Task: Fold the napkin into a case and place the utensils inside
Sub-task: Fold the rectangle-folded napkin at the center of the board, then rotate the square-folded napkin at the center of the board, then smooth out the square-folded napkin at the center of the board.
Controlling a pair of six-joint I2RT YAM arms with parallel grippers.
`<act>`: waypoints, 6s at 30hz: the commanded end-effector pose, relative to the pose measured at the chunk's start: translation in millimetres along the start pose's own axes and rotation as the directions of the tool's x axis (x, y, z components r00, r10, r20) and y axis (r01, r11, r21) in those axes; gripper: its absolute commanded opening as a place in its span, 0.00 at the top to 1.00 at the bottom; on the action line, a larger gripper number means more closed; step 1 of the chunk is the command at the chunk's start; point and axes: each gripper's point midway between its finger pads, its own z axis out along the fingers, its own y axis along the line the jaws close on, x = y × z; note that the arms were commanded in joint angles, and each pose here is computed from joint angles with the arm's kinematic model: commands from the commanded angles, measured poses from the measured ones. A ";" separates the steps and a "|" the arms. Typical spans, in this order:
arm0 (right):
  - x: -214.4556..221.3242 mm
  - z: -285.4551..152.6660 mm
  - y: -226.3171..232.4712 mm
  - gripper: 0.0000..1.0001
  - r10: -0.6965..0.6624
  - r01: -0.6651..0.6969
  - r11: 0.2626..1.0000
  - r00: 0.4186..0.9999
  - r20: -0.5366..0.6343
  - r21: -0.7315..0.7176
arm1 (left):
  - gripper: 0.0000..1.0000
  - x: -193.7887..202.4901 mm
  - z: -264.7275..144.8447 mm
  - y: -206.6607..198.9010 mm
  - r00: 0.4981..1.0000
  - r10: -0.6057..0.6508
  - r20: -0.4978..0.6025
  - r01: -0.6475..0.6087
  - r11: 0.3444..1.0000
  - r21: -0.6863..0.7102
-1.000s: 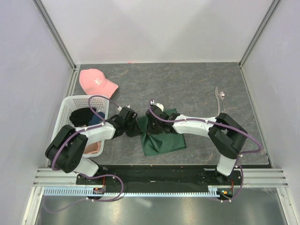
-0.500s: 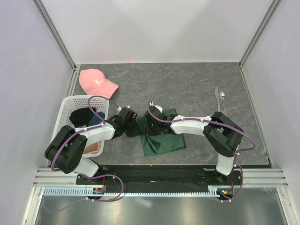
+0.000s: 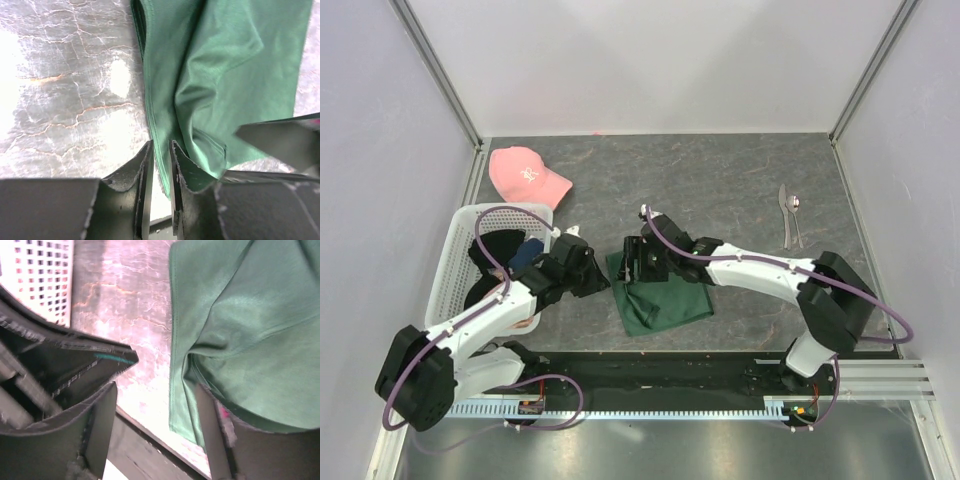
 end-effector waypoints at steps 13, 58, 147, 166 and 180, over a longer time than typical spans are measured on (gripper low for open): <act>34.7 -9.0 -57.4 0.16 -0.111 0.095 0.988 0.985 -0.132 -0.120 | 0.75 -12.8 -24.4 -39.1 0.996 0.086 -0.007 -0.084 0.987 0.138; -19.1 33.1 -58.3 0.24 -0.119 0.115 0.992 0.989 -0.085 -0.046 | 0.75 -17.0 -43.2 -13.7 0.995 0.019 0.094 -0.027 0.997 0.079; -116.9 -34.9 -193.9 0.62 -0.184 0.136 0.886 0.980 0.069 0.443 | 0.70 31.1 41.7 -89.1 0.977 0.165 -0.138 -0.139 0.973 0.183; 57.7 -115.7 -171.5 0.36 0.470 -0.484 0.850 0.875 0.117 0.207 | 0.37 63.5 -11.3 -22.3 0.976 -0.036 -0.217 0.033 0.999 -0.016; 88.7 -96.5 -173.6 0.50 0.576 -0.585 0.787 0.811 0.104 0.196 | 0.42 72.1 0.8 -21.7 0.973 -0.042 -0.229 0.047 0.999 0.016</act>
